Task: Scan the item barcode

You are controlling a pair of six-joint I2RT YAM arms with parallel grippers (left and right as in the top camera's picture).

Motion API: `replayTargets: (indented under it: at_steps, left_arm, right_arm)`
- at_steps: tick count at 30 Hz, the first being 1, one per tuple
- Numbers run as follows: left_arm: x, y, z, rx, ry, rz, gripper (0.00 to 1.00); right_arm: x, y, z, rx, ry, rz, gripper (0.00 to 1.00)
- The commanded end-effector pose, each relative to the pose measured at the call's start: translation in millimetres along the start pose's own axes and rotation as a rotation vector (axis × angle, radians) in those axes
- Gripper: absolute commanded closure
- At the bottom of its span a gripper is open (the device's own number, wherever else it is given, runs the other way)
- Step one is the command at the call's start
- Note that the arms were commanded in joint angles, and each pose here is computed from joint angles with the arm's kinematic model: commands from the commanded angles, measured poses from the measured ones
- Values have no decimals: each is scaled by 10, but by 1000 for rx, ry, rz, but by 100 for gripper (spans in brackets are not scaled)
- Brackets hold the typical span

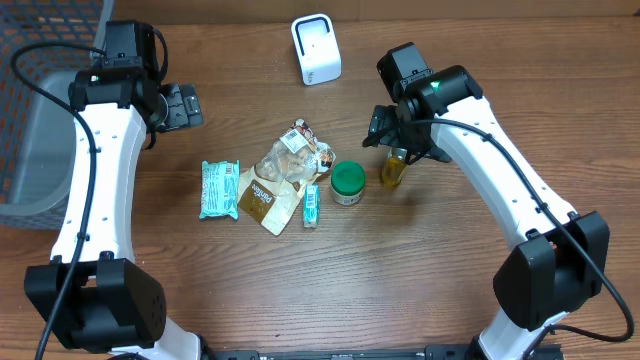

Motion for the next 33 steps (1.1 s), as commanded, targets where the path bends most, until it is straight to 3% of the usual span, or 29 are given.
replayTargets:
  at_steps: [1,33]
  left_arm:
    - [77,-26,-33,-3,-26,9,0]
    - [77,-26,-33,-3,-26,9,0]
  right_arm:
    - [-33,0,-9,-8,-7,20,0]
    - [-43,29,-94,-40,-61,7,0]
Point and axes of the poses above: each gripper's point midway between its finger pads, its own x axis back along the fingers, its own y axis along the line the jaws close on, z = x × y, the point moved 9 cm from there along x, back along the fingers, and after that the axes turned 14 degrees about x, right-handed, at the moved point
